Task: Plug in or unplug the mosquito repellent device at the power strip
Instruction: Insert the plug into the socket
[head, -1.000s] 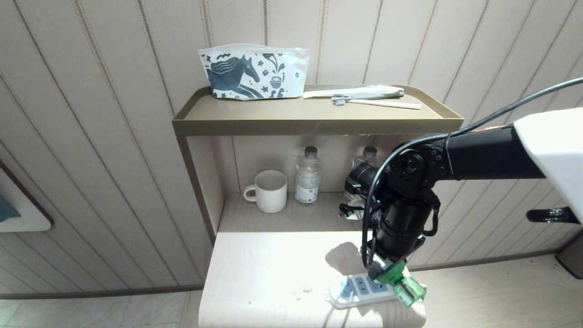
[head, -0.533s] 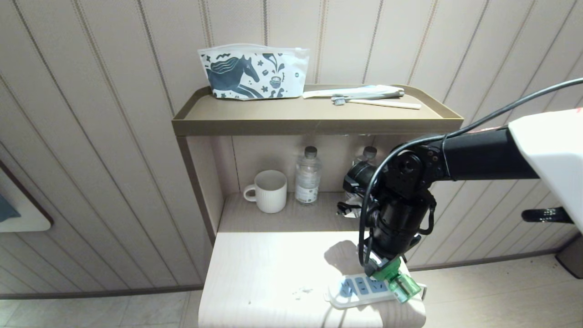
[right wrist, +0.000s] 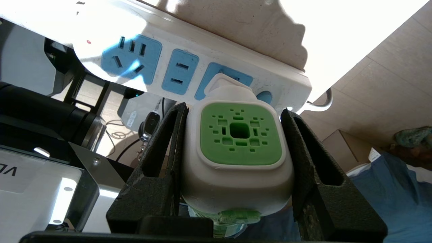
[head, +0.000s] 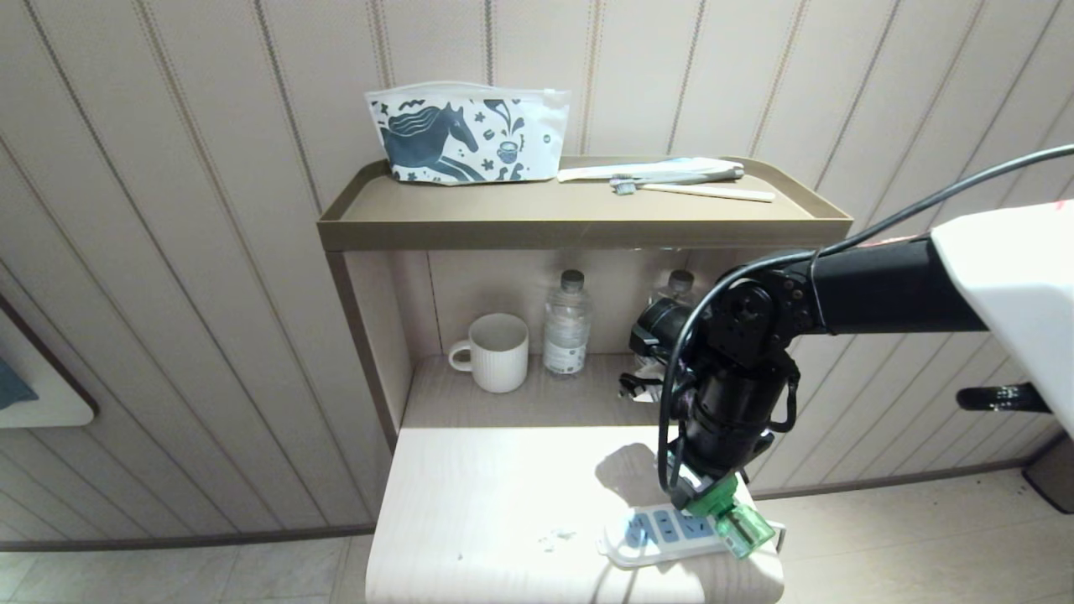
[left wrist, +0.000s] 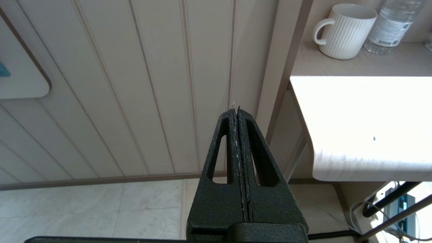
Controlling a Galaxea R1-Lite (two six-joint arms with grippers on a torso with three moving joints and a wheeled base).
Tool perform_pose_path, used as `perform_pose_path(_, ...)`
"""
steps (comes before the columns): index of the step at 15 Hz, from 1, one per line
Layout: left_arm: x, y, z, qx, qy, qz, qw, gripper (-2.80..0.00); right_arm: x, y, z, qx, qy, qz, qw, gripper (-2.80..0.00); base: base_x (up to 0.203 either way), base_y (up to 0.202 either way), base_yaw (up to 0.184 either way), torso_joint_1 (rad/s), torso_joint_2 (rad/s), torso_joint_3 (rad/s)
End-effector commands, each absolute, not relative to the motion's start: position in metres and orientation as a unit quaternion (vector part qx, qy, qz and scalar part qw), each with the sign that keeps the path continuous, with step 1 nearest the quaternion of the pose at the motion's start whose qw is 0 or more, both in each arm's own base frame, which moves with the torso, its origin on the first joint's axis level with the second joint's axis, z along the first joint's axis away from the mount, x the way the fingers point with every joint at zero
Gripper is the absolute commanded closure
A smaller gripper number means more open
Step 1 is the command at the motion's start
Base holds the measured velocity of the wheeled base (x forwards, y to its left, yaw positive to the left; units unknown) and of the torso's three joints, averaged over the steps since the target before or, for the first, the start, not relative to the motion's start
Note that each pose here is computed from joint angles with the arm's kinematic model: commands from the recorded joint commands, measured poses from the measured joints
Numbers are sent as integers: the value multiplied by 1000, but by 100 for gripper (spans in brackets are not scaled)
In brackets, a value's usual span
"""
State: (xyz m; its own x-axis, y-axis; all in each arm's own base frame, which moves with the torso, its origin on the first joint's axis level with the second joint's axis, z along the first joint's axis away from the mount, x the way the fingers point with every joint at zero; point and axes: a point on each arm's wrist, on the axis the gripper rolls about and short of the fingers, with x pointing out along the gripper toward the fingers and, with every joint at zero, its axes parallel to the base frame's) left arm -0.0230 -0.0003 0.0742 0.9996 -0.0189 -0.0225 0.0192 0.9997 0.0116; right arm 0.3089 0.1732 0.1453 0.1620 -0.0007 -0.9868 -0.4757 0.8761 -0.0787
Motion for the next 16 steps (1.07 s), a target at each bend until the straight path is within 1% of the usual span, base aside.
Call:
perform_pose_path(1, -23, 0, 74, 6, 11, -9, 1000, 0, 306, 170, 144, -191, 633, 158, 733, 0, 0, 0, 0, 0, 0, 0)
perform_pose_path(4, -23, 0, 74, 6, 11, -10, 1000, 0, 302, 163, 145, -187, 635, 152, 734, 0, 0, 0, 0, 0, 0, 0)
perform_pose_path(12, -23, 0, 74, 6, 11, -9, 1000, 0, 308, 165, 127, -193, 635, 157, 731, 0, 0, 0, 0, 0, 0, 0)
perform_pose_path(16, -23, 0, 74, 6, 11, -10, 1000, 0, 304, 162, 118, -186, 612, 160, 752, 0, 0, 0, 0, 0, 0, 0)
